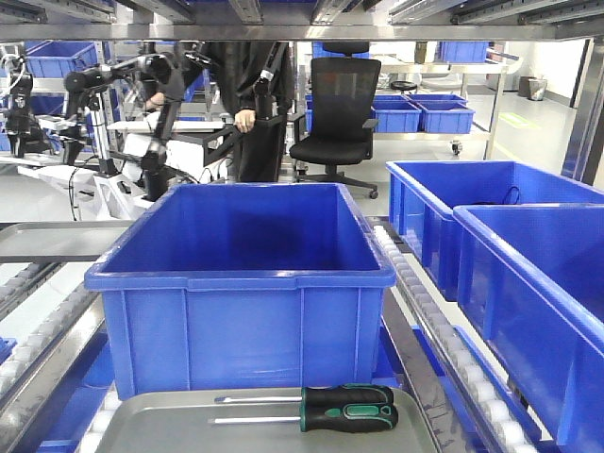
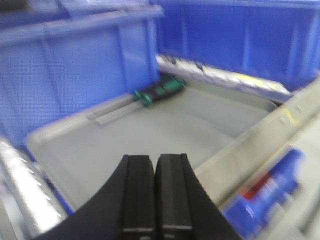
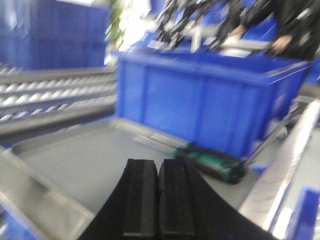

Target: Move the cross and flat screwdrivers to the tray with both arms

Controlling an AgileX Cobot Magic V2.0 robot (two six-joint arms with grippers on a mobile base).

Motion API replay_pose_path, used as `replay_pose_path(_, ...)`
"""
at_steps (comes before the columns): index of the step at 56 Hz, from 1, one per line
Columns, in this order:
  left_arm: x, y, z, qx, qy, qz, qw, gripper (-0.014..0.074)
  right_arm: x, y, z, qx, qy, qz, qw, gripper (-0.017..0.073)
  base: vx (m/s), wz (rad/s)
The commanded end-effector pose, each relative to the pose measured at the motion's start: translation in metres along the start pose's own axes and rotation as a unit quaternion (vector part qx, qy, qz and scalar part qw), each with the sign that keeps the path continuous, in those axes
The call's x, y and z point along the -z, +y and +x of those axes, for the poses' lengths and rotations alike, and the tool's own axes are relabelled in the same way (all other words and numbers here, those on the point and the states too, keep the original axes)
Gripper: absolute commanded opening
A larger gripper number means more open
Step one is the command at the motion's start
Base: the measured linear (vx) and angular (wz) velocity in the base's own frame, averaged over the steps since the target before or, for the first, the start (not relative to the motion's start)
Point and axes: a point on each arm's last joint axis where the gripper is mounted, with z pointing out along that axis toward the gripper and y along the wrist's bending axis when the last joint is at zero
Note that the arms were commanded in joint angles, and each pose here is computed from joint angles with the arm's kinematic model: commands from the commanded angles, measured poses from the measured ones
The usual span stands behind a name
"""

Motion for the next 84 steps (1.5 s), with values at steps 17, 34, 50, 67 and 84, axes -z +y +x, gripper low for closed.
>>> replay_pose_path(17,0.006,0.008,-0.016,0.016,-0.120,-0.049,0.991,0.0003,0.005,-0.006,-0.003,-0.005,-0.049,0.038,0.998,-0.0008,0.00,0.00)
replay_pose_path(34,0.006,0.009,-0.015,0.011,-0.121,-0.054,0.991,0.0003,0.005,-0.006,-0.003,-0.005,-0.049,0.038,0.998,-0.0008,0.00,0.00)
replay_pose_path(50,-0.018,0.048,0.050,-0.043,-0.066,-0.244,0.967,0.0003,0.005,-0.006,-0.003,-0.005,-0.049,0.038,0.998,-0.0008,0.00,0.01)
replay_pose_path(67,-0.021,0.061,0.080,-0.006,-0.097,-0.317,0.943,0.0003,0.005,-0.006,-0.003,-0.005,-0.048,0.036,0.998,-0.0008,0.00,0.00)
replay_pose_path(84,-0.021,0.061,0.080,-0.005,-0.094,-0.317,0.944,0.0003,0.005,-0.005,-0.003,-0.005,-0.047,0.035,0.998,-0.0008,0.00,0.00)
